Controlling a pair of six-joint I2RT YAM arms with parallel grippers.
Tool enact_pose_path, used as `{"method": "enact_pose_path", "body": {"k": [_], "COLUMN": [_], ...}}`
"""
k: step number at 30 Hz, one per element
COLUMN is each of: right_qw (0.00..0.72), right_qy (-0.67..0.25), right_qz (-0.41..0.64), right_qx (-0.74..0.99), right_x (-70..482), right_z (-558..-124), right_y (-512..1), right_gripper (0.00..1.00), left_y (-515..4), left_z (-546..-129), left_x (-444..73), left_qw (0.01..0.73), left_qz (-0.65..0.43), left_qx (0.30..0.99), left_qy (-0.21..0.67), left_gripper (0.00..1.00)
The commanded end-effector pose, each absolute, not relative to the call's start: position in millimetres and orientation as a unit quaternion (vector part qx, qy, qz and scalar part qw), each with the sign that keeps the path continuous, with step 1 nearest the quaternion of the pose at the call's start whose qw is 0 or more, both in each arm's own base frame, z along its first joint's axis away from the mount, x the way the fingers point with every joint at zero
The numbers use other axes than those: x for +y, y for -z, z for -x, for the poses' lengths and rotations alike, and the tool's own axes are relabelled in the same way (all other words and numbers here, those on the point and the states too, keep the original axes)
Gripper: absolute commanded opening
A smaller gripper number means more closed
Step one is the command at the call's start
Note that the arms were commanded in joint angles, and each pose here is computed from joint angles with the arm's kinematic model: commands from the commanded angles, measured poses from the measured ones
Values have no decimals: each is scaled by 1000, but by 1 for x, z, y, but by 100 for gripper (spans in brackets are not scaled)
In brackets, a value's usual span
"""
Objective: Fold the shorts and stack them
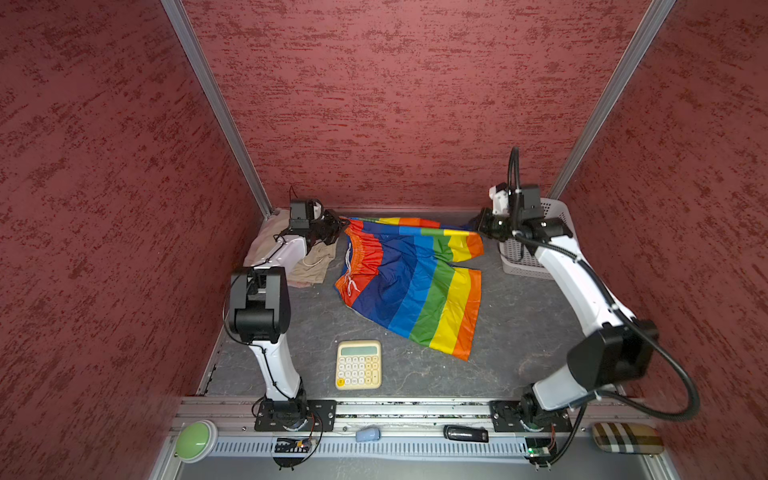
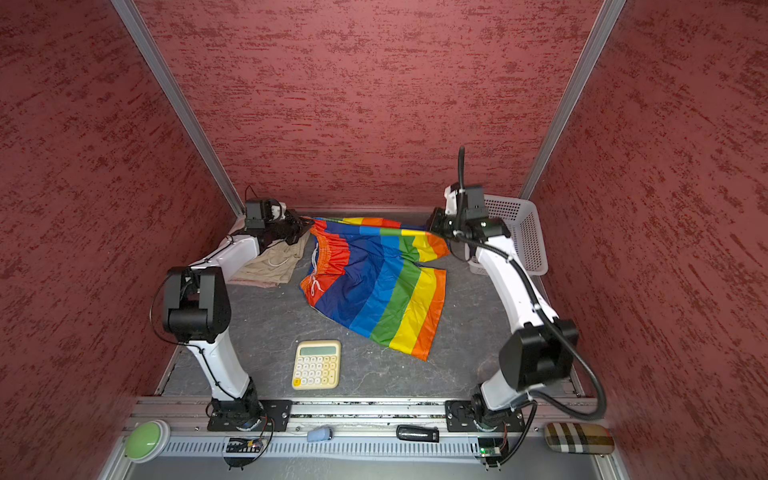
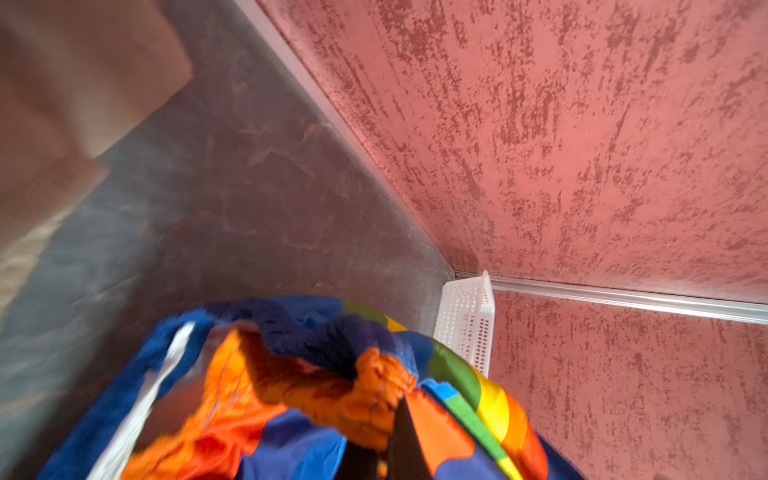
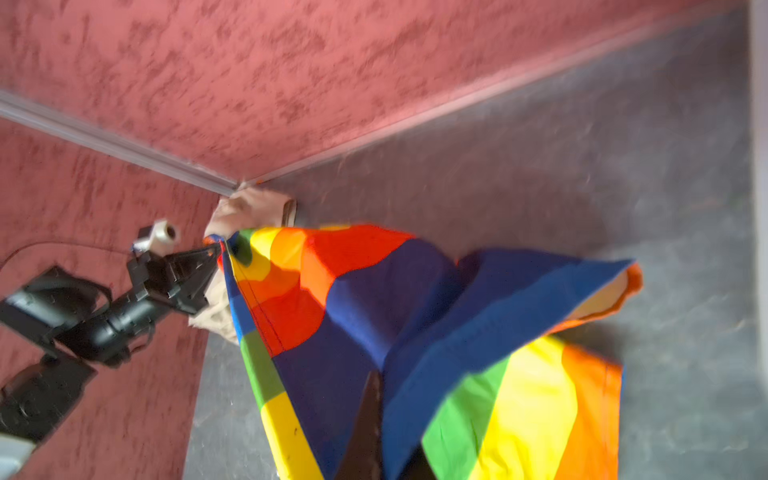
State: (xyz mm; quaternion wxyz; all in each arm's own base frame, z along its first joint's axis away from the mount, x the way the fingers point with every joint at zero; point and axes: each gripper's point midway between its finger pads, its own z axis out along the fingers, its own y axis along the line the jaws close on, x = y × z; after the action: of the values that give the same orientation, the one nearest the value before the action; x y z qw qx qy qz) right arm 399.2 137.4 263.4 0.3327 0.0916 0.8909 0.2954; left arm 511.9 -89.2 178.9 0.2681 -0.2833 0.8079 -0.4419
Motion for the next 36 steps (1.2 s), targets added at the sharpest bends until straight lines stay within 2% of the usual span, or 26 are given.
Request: {"method": "enact_pose_path", "body": {"k": [1, 5, 8, 12, 16, 18, 21, 23, 25, 28, 30, 36], "right_qw": [289, 205, 180, 150, 134, 143, 180, 215, 257, 292, 291, 251], "right_qy": [-310, -330, -316, -271, -260, -258, -264, -271, -268, -264, -258, -249], "right_qz": [-136, -176, -202, -194, -199, -201, -192, -172, -150, -129, -123, -129], "right_qx": [895, 904, 909, 931, 935, 934, 928, 922, 916, 910, 913, 926], "right_x": [151, 167, 157, 150, 148, 142, 134, 134, 134, 130, 128, 122], "right_z": [-361, -295, -273, -275, -307, -339, -408, -451, -478, -485, -477, -438], "right_y": [-195, -109, -68, -27, -1, -2, -36, -85, -141, -196, -202, -145], "right_gripper": [0, 0, 0, 0, 0, 0, 0, 0, 0, 0, 0, 0], "left_y": [-163, -126, -102, -64, -39, -40, -57, -87, -130, -180, -188, -123], "left_z": [-475, -426, -401, -375, -374, -392, -434, -466, -488, -499, -495, -451], "left_x": [-73, -73, -75, -80, -83, -83, -85, -85, -82, -79, -80, -85], "left_qw": [260, 219, 196, 148, 122, 128, 149, 171, 207, 247, 247, 193], "left_qz": [286, 292, 294, 304, 313, 317, 313, 303, 285, 253, 244, 263], "left_qx": [823, 846, 858, 868, 871, 867, 861, 855, 852, 857, 859, 870], "left_qy": [416, 388, 373, 363, 359, 362, 373, 383, 387, 374, 377, 369], "left_gripper": [0, 0, 0, 0, 0, 0, 0, 0, 0, 0, 0, 0]}}
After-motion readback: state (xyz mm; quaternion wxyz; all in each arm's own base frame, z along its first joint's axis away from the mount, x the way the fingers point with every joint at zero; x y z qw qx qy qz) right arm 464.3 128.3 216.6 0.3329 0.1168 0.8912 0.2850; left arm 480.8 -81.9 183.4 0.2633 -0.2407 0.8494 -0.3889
